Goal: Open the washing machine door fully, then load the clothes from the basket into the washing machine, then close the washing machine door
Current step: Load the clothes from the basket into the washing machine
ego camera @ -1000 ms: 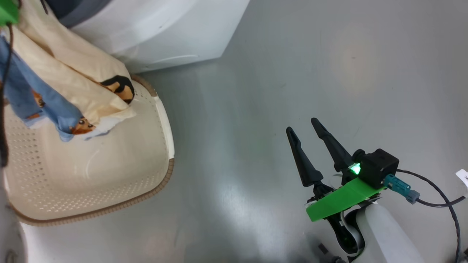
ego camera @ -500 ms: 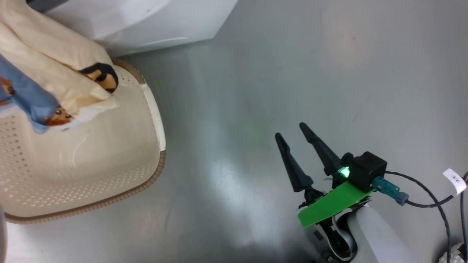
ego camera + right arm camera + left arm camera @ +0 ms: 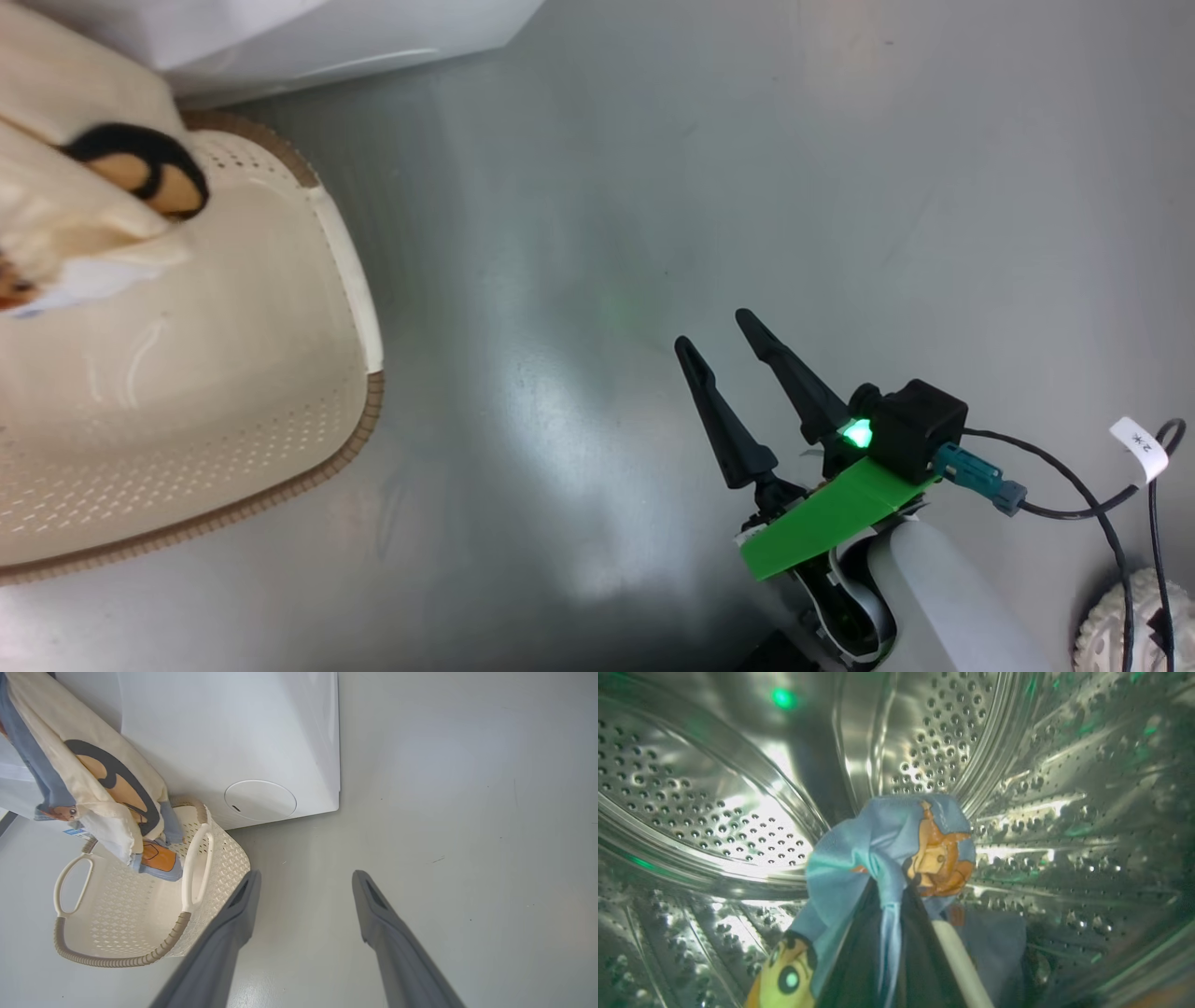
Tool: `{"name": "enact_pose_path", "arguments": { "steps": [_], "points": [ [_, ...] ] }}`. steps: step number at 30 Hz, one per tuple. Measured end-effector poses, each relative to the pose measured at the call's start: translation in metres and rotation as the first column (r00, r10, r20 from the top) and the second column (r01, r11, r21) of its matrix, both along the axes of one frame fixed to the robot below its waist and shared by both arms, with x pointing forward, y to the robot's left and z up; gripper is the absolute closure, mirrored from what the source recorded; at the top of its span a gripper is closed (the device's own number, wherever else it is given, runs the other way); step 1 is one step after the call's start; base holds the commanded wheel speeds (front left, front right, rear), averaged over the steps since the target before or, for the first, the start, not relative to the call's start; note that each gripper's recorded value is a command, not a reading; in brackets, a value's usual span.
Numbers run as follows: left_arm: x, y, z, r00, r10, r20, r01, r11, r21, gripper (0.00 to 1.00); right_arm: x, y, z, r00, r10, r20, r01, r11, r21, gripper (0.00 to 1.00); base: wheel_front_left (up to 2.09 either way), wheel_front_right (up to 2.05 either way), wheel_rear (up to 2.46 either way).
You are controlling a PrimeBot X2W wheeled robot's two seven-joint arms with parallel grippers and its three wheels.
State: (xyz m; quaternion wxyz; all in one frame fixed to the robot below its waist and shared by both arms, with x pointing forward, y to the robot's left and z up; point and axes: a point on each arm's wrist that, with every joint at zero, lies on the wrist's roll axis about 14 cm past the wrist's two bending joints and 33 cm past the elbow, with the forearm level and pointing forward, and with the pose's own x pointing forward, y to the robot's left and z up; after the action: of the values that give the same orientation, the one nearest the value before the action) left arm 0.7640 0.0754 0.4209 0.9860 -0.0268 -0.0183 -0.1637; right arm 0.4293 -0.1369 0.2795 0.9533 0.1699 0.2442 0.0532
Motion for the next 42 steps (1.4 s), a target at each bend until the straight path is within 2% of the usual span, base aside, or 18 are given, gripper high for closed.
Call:
{"name": "enact_pose_path", "arguments": {
  "steps": [3,6,9,12,13,14,15,22,26,42],
  "points": [
    [0.008,-0.002,0.031,0.992,0.001,0.122,-0.003,1.0,0.016,1.0,-0.002,-0.001,-0.002,1.0,-0.006,-0.009,0.006,1.0,0.002,0.0,0.0,0.0,0.0],
    [0.007,-0.006,0.072,0.966,0.001,0.257,0.002,1.0,-0.011,1.0,-0.004,-0.001,-0.004,1.0,-0.007,-0.017,0.007,1.0,0.007,0.0,0.0,0.0,0.0],
    [0.003,-0.007,0.084,0.956,-0.002,0.294,0.009,1.0,-0.023,1.0,-0.004,0.0,-0.003,1.0,-0.006,-0.018,0.006,1.0,0.008,0.0,0.0,0.0,0.0],
    [0.0,-0.007,0.072,0.965,-0.002,0.264,0.008,1.0,-0.02,1.0,-0.005,0.0,-0.003,1.0,-0.004,-0.018,0.004,1.0,0.008,0.0,0.0,0.0,0.0],
    [0.0,-0.005,0.063,0.972,-0.002,0.236,0.006,1.0,-0.015,0.89,-0.004,0.001,-0.003,1.0,-0.003,-0.017,0.003,1.0,0.01,0.0,0.0,0.0,0.0],
    [0.0,-0.003,0.053,0.979,0.002,0.206,0.001,1.0,-0.012,0.35,-0.004,0.001,-0.003,1.0,-0.002,-0.017,0.002,1.0,0.011,0.0,0.0,0.0,0.0],
    [0.0,0.0,0.044,0.984,0.011,0.179,-0.008,1.0,-0.012,0.0,-0.004,0.002,-0.003,1.0,-0.001,-0.016,0.001,1.0,0.012,0.0,0.0,0.0,0.0],
    [-0.003,0.01,-0.004,0.999,0.042,-0.02,-0.042,0.999,0.009,0.0,-0.002,0.003,-0.001,1.0,0.0,-0.01,0.0,1.0,0.016,0.0,0.0,0.0,0.0],
    [-0.006,0.01,-0.029,0.982,0.059,-0.181,-0.049,0.997,0.061,0.0,0.001,0.003,0.0,1.0,-0.006,-0.003,0.006,1.0,0.018,0.0,0.0,0.0,0.0],
    [-0.012,0.013,0.006,0.994,0.069,-0.083,-0.066,0.997,0.03,0.0,0.012,0.009,0.012,0.999,0.004,0.043,-0.005,1.0,0.029,0.0,0.0,0.0,0.0]
  ]
}}
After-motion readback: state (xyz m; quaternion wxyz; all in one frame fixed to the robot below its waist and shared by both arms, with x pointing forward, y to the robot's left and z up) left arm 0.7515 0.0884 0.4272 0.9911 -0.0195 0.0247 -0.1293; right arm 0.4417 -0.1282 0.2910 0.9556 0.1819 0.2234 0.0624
